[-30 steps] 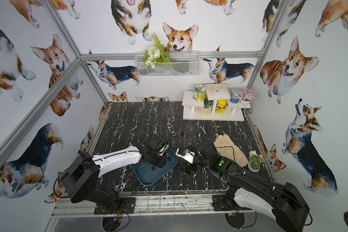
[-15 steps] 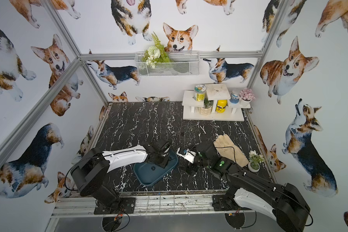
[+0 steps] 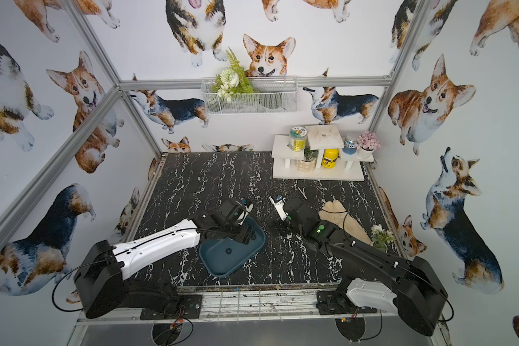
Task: Put the nuts on the desktop into the storage box
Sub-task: Pick up the nut from the center of the board.
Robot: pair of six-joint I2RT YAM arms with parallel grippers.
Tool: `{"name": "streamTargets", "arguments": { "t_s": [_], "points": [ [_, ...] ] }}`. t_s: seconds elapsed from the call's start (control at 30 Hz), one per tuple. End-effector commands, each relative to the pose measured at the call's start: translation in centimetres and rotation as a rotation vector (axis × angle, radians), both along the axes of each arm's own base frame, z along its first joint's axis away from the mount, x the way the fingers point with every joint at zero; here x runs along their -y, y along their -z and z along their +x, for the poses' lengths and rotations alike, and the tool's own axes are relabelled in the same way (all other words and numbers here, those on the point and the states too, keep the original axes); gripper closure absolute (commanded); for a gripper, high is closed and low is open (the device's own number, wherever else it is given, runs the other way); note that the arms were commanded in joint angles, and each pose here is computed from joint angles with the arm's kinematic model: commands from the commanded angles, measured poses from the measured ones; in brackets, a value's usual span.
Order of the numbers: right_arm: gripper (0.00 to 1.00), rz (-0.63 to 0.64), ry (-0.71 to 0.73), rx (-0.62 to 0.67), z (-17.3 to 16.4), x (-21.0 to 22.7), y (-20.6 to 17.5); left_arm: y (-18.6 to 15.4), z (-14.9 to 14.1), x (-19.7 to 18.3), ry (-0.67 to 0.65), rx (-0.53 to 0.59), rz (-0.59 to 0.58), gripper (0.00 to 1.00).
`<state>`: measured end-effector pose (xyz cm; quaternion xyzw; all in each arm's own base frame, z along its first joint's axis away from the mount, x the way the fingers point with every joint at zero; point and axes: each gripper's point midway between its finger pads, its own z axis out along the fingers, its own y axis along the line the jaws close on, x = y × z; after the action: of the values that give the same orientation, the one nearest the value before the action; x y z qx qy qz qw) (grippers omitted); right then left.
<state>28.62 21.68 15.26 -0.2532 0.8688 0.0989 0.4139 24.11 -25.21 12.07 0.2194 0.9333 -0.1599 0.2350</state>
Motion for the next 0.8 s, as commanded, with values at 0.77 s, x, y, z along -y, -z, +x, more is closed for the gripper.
{"name": "streamTargets", "arguments": {
  "t_s": [0.77],
  "points": [
    [0.33,-0.01,0.69,-0.475,2.2,7.9,11.2,-9.8,-2.6,-1.9,0.065,0.505,-0.48,0.0]
  ]
}}
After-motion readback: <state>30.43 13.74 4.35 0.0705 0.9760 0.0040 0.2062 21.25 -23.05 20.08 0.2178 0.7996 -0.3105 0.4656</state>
